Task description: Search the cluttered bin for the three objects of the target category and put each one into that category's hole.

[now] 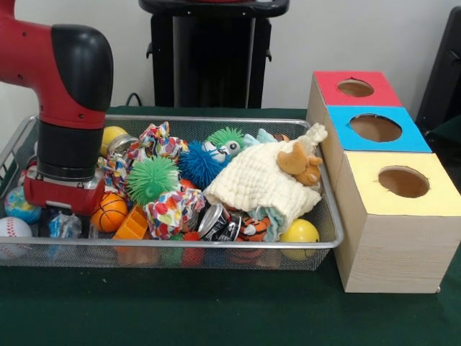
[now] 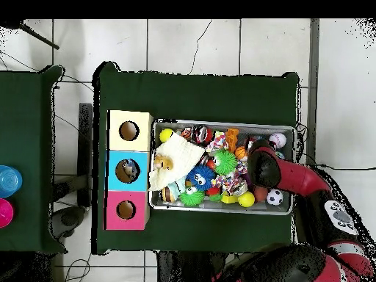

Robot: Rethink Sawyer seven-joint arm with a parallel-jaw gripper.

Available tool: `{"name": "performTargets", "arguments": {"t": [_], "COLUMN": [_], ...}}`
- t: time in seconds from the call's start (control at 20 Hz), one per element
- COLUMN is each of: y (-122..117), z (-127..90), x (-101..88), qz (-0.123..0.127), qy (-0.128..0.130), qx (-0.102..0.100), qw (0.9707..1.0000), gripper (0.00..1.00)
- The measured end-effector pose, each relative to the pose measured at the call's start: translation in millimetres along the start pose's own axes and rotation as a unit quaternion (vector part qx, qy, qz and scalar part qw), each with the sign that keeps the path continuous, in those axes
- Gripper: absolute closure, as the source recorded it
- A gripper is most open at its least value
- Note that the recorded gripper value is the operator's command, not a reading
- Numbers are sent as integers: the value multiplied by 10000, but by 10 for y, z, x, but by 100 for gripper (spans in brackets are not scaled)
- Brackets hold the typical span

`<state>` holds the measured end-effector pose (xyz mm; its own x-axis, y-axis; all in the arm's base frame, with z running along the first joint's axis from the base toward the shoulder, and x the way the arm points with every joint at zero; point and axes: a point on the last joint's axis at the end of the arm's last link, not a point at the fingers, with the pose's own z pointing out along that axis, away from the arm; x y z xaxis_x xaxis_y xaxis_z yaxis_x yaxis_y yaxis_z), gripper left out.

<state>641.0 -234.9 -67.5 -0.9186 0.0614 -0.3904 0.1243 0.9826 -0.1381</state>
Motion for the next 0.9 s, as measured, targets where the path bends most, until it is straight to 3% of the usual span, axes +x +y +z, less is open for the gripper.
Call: {"name": "performTargets", "arguments": {"t": [0.7, 0.75, 0.9], "y": [-109, -75, -27], "z": [132, 135, 138], "x": [-18, -11, -15], "qz": [281, 295, 292], "qy": [-83, -72, -69], "qx": [-118, -158, -198], "qw": [9995, 9994, 9994], "gripper": [0, 100, 100]}}
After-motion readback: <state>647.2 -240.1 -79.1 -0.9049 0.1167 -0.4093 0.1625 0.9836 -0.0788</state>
